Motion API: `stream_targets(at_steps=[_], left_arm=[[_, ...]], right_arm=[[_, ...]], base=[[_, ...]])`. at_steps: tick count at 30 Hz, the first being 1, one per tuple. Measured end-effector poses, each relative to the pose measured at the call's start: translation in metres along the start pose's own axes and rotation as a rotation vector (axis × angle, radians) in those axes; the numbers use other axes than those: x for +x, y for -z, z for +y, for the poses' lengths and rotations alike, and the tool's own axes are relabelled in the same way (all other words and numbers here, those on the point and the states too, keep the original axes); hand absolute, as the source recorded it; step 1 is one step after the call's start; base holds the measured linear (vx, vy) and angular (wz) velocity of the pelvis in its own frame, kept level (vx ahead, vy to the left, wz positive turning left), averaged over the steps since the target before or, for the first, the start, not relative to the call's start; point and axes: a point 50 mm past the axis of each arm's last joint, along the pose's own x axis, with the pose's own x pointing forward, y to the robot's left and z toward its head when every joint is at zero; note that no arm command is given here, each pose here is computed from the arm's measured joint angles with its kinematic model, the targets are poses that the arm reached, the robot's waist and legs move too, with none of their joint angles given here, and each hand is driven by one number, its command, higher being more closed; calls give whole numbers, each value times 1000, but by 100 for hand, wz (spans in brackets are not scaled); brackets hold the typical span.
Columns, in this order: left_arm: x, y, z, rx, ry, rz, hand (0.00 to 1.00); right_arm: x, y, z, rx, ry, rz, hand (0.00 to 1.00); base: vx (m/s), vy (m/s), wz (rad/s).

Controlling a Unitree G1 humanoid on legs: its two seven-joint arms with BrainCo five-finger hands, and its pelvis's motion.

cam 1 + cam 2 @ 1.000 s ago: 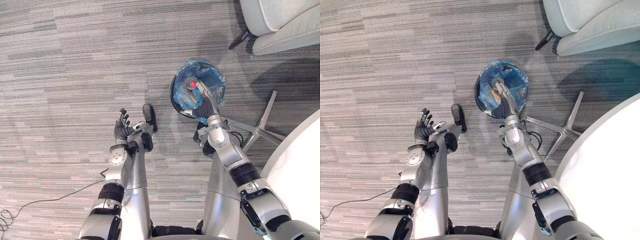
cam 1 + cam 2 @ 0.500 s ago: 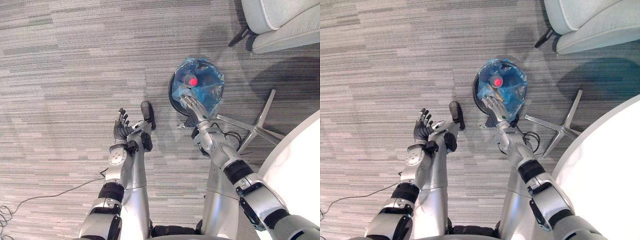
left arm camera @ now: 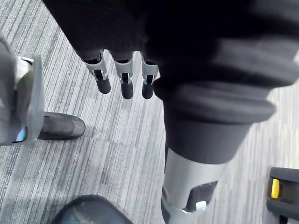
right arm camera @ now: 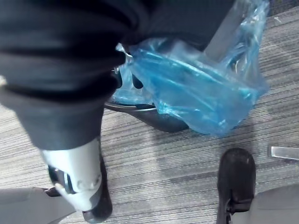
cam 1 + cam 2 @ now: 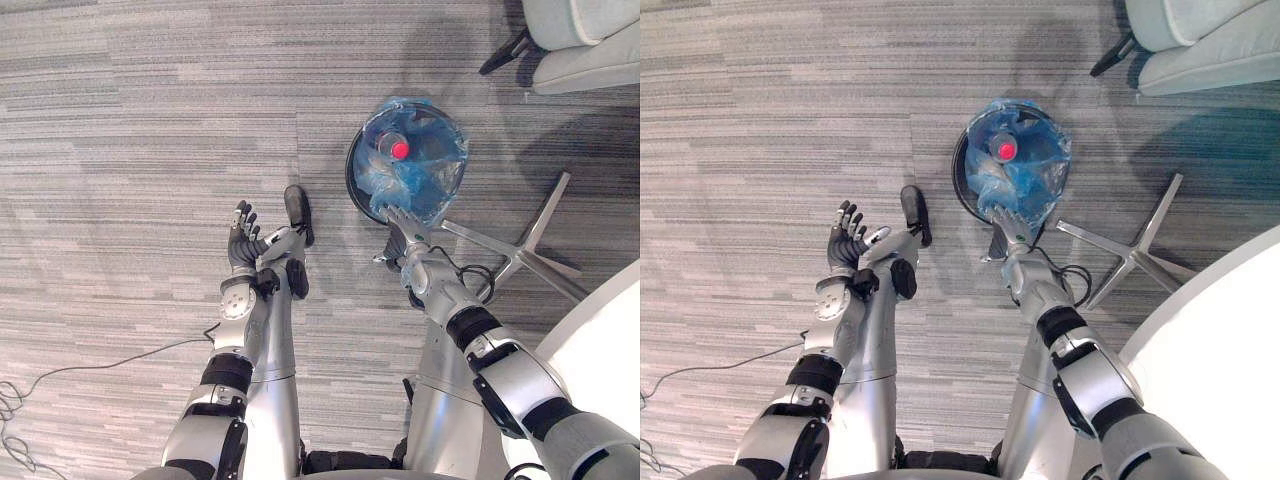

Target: Gather rubbish on tea table into small bin, then transfer packed bag to large trash can.

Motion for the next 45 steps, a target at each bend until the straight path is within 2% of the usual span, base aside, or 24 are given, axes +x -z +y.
stream_targets(at_steps=[9, 13, 18, 26, 33, 40, 45], left_arm=[[1, 0, -1, -3, -2, 3, 0], [0, 2, 0, 1, -18, 20, 0], [-2, 5, 4, 6, -28, 37, 0], [-2, 6, 4, 8, -29, 39, 0], [-3, 9, 6, 12, -34, 54, 0], [-3, 9, 7, 15, -35, 55, 0], [-2, 9, 8, 22, -35, 63, 0]], right_arm=[[0, -39, -29, 49, 166, -168, 0], [-12, -56, -31, 144, 215, -245, 0], [-22, -63, -24, 212, 235, -277, 0], [-22, -57, -33, 256, 298, -261, 0], [-22, -54, -32, 268, 257, -251, 0], [-23, -49, -24, 276, 147, -252, 0], [-32, -61, -28, 330, 139, -343, 0]], base=[[-33, -7, -1], [-46, -8, -2], [-45, -18, -7], [-27, -21, -3], [-16, -10, -2], [-27, -12, -1], [-7, -4, 0]])
